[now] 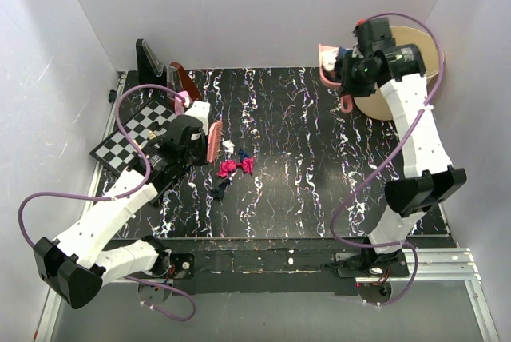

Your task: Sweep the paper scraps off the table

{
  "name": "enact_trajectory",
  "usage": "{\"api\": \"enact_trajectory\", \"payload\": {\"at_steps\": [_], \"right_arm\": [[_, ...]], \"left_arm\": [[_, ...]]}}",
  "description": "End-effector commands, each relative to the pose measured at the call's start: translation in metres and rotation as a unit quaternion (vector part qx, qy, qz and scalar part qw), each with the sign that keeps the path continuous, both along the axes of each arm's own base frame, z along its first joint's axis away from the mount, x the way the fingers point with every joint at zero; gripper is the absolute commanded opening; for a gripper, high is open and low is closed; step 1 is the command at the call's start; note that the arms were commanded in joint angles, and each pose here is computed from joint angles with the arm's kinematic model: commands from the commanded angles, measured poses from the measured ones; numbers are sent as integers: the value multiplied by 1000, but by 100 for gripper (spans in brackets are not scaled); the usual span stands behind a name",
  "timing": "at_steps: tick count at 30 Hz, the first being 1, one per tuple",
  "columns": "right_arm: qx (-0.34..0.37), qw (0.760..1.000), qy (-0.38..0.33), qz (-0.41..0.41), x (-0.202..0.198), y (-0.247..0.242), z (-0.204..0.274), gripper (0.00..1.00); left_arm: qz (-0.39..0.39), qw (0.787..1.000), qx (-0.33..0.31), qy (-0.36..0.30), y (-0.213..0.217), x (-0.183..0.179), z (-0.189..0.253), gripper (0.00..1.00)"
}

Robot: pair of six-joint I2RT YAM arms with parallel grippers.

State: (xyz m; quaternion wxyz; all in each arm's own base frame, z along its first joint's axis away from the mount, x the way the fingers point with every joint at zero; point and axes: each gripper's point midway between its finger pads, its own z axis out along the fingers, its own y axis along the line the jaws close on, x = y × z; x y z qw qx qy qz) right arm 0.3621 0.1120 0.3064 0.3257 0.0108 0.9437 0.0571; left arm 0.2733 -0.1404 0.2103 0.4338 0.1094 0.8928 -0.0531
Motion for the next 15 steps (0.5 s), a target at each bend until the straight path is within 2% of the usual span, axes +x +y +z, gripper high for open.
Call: {"api": "enact_trajectory", "payload": {"at_steps": [1, 7, 15], "right_arm": [[43, 999, -4, -16, 19, -23, 21, 1], [120, 992, -29, -38, 63, -44, 31, 1], [265, 954, -129, -62, 109, -79, 75, 1]], "left_arm": [[4, 999, -14, -40, 3, 5, 18, 0], [-2, 999, -11, -46, 2, 7, 19, 0], [3, 999, -2, -45, 4, 10, 15, 0]]}}
